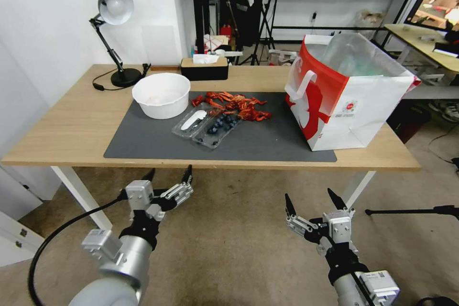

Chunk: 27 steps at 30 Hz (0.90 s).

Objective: Close the takeout container lid, then place the container into the takeout bag.

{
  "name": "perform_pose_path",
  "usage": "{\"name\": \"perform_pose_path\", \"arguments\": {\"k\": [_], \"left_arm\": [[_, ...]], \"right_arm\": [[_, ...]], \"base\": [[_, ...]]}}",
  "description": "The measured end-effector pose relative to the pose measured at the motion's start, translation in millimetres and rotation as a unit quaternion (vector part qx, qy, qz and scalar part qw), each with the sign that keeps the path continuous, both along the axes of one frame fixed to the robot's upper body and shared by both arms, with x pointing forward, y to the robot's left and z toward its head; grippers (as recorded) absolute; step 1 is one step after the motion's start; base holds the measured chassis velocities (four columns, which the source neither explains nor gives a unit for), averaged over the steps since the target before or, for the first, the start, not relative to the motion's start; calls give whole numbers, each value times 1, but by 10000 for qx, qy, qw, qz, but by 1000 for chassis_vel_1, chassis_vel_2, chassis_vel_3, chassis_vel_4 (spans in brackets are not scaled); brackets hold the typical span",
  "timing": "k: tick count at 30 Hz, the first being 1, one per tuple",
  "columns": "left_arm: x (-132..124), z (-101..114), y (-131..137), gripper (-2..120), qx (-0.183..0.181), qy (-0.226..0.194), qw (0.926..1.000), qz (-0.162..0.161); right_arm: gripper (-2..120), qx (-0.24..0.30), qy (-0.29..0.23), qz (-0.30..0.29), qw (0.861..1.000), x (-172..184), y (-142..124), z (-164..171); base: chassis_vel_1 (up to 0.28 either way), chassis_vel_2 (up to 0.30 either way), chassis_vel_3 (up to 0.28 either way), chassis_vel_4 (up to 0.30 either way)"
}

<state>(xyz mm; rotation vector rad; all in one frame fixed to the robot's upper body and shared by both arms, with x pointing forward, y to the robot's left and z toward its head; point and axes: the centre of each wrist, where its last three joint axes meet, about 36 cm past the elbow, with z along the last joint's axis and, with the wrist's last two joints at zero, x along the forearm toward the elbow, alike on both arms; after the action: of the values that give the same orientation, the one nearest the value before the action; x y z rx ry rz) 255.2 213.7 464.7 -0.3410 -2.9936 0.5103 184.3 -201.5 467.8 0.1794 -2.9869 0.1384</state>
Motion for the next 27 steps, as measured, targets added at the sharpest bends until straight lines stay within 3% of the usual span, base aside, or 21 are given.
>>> {"name": "perform_pose_path", "arguments": {"k": [11,14,27], "left_arm": [[53,-26,16,100,49,-250,9992,-296],[81,-37,30,100,75,-371,9972,-651],[122,-50,59,100,494,-36,9918,-1176]], "right_arm": [[100,204,-41,145,9997,7,-3,-9],[100,255,-34,157,9995,8,-4,-12],[100,257,0,83,9996,11,-2,-19]], "base": [[0,0,0,0],[0,0,0,0],[0,0,0,0]]}}
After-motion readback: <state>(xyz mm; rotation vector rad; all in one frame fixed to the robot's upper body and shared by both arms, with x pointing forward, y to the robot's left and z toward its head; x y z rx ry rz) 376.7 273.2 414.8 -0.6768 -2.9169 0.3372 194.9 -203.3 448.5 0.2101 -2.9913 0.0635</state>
